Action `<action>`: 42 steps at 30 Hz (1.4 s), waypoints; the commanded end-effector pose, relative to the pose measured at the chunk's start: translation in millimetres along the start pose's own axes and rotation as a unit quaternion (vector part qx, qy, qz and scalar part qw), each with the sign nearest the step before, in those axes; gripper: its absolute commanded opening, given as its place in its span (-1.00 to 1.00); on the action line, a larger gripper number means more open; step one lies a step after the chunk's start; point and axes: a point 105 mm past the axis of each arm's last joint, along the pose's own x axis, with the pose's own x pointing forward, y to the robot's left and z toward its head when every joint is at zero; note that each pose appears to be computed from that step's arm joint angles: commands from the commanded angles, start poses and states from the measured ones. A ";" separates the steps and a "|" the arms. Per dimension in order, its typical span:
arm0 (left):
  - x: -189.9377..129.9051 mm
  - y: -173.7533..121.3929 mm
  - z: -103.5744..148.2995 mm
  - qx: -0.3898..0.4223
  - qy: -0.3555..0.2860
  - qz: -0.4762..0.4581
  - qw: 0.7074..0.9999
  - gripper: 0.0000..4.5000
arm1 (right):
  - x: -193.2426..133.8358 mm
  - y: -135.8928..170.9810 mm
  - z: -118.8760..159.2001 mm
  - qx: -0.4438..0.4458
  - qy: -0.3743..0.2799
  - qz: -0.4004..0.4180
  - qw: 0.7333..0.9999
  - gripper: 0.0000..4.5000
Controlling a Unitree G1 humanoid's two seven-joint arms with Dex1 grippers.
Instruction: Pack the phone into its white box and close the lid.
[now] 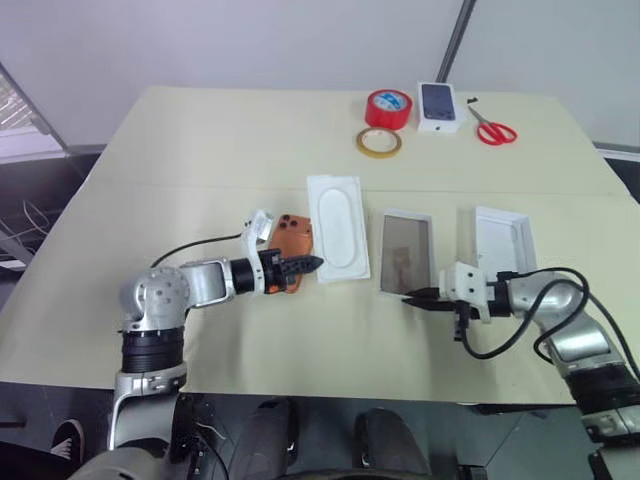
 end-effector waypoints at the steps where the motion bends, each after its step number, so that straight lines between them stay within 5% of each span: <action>1: -3.7 -17.5 18.3 0.012 -0.016 -0.034 0.999 -1.00 | 13.8 9.6 18.8 -0.030 -0.027 0.015 0.999 -0.98; 6: -2.4 -26.9 17.6 0.008 -0.001 -0.058 0.998 -1.00 | 19.9 12.6 28.1 -0.024 -0.040 0.013 0.999 -0.98; 9: 2.2 -23.6 10.7 0.005 0.013 -0.051 0.999 -1.00 | 16.8 13.6 28.2 -0.007 -0.041 0.014 0.999 -0.59; 15: 13.1 -20.6 -0.7 0.017 0.033 -0.042 0.998 -1.00 | -8.5 13.2 24.6 0.016 -0.013 -0.014 1.000 0.66; 22: 29.1 -20.5 -8.9 0.027 0.052 -0.052 0.997 -1.00 | -62.9 -1.2 6.8 0.039 0.038 -0.098 0.994 0.66; 32: 38.2 -27.5 -15.3 0.018 0.062 -0.071 0.995 -1.00 | -70.4 -23.7 6.0 0.019 0.027 -0.165 0.986 0.66; 40: 38.5 -29.4 -21.2 0.016 0.056 -0.061 0.996 0.71 | -69.5 -40.5 11.7 0.007 0.003 -0.191 0.982 0.68; 42: 35.7 -33.5 -17.5 0.023 0.051 -0.067 0.996 0.71 | -66.4 -48.6 21.1 0.007 -0.023 -0.201 0.979 0.68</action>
